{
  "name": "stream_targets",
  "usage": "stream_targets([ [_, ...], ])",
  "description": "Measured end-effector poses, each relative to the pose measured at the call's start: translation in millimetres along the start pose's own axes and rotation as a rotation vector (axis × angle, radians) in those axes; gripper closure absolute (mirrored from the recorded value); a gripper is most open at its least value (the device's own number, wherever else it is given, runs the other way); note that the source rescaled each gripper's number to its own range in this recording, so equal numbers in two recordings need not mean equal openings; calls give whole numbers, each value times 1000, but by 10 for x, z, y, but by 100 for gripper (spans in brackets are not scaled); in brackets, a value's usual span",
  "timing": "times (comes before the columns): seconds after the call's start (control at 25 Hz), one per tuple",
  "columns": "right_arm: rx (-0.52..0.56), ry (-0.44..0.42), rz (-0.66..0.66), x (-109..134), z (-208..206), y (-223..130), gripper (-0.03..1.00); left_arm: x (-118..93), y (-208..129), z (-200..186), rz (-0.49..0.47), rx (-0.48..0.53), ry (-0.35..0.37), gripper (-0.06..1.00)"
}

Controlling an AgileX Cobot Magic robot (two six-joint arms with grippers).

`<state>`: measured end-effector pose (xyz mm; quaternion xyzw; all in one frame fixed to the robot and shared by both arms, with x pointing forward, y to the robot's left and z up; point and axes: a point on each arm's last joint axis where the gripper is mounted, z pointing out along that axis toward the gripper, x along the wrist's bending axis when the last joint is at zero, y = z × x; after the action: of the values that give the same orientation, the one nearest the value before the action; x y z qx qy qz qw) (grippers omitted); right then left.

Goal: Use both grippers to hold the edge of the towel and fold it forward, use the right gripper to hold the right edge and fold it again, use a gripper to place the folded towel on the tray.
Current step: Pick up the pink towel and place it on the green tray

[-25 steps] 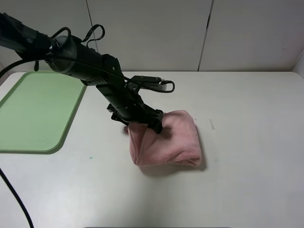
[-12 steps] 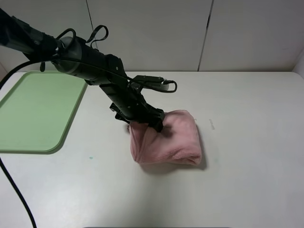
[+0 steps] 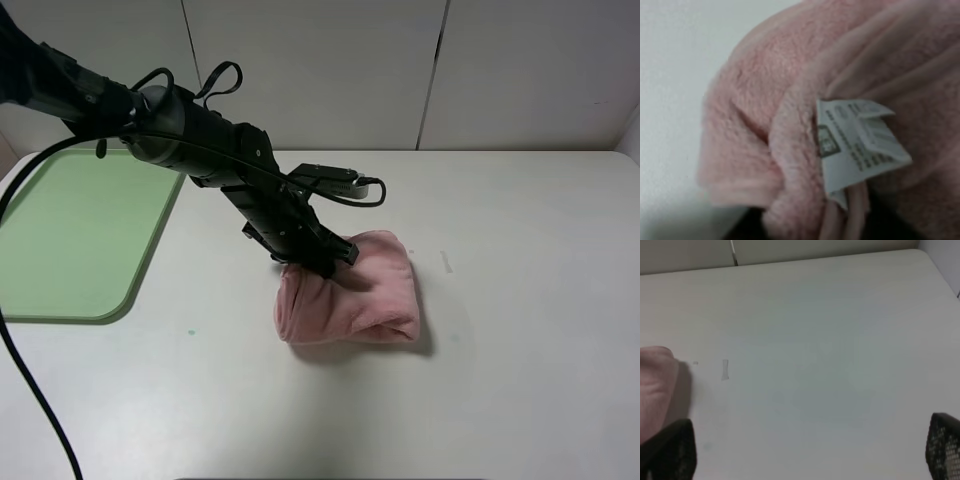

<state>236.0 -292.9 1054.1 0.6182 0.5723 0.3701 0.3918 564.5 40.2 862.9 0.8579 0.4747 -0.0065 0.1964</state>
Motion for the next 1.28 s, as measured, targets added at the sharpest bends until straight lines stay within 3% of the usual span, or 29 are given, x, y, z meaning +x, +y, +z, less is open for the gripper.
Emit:
stream_targets([
  [0.72,0,0,0,0,0,0,-3,46,-2,-144,-10,38,17,76],
  [1.08,0,3,2,2,0,0,-3,395,38,-536,-10,60,80,76],
  [1.28,0,3,2,2,0,0,-3,716,16,-757,-27,82,137,76],
])
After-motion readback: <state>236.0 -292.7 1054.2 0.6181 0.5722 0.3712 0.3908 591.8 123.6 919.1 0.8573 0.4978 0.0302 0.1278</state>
